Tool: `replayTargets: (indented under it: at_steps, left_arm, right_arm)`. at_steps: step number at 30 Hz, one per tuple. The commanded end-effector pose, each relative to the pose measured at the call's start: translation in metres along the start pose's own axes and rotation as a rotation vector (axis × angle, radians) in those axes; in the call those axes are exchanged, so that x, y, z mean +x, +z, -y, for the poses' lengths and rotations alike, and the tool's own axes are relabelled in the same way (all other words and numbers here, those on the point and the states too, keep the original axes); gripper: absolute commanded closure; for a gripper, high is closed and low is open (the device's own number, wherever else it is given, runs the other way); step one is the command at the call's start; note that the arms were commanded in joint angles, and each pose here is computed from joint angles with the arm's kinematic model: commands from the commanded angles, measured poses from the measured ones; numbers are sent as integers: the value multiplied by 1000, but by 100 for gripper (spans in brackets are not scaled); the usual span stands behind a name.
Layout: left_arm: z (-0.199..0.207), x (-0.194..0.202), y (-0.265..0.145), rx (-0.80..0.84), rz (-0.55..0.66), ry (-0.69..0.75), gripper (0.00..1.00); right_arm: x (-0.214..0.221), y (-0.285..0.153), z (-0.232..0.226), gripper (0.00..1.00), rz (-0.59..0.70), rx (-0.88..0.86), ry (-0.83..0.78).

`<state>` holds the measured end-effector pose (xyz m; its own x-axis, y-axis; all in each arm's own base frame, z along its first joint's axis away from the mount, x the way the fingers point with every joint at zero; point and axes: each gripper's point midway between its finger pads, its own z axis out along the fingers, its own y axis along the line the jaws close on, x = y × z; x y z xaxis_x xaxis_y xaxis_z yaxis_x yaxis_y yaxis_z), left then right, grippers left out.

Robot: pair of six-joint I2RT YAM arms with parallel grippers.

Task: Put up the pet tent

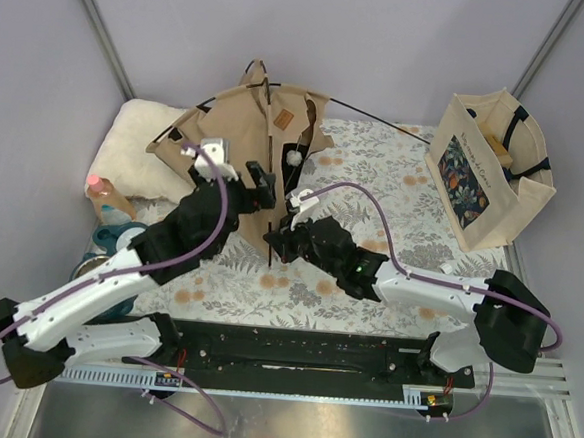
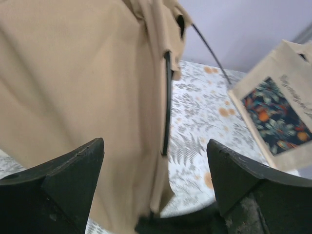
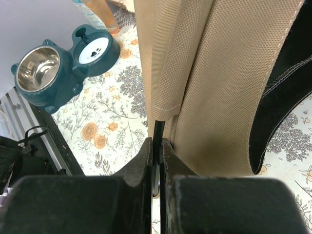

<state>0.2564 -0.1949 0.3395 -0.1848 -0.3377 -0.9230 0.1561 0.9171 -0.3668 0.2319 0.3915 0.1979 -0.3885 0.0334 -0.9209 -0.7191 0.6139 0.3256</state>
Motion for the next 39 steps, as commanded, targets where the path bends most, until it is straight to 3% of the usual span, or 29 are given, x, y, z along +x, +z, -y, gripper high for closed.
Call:
replayTargets:
  at_steps: [1,5,15,21,25,29,31,32,34,36,39]
  left_arm:
    - [6,-12,39,32,-17,-5,11]
    - [-8,-26,68,0,-13,-33,12]
    - [-5,-41,86,-2,-14,27,19]
    - [-19,-30,105,-87,-84,61,46]
    - [-21,-26,115,-112,-105,83,74]
    - [-19,-26,119,-105,-116,114,91]
    - [-19,-29,120,-109,-115,140,100]
    - [-20,-31,121,-111,-112,154,100]
    - [-18,-37,120,-98,-99,198,100]
    - [-15,-49,117,-77,-68,227,100]
    - [-10,-69,111,-42,-15,268,100]
  right_arm:
    - [-18,-2,-11,100,43,19,-63]
    - [-3,-2,-10,100,5,42,-95]
    - [26,3,-4,100,-68,97,-186]
    - [29,0,-2,98,-76,109,-201]
    - [28,-2,-2,97,-82,112,-208]
    - [24,-5,-5,92,-78,108,-210]
    - [18,-7,-5,83,-70,111,-208]
    - [13,-10,-6,78,-62,111,-206]
    - [-4,-19,-9,55,-26,108,-194]
    - [-23,-32,-12,38,9,111,-190]
    - [-56,-54,-17,23,72,105,-188]
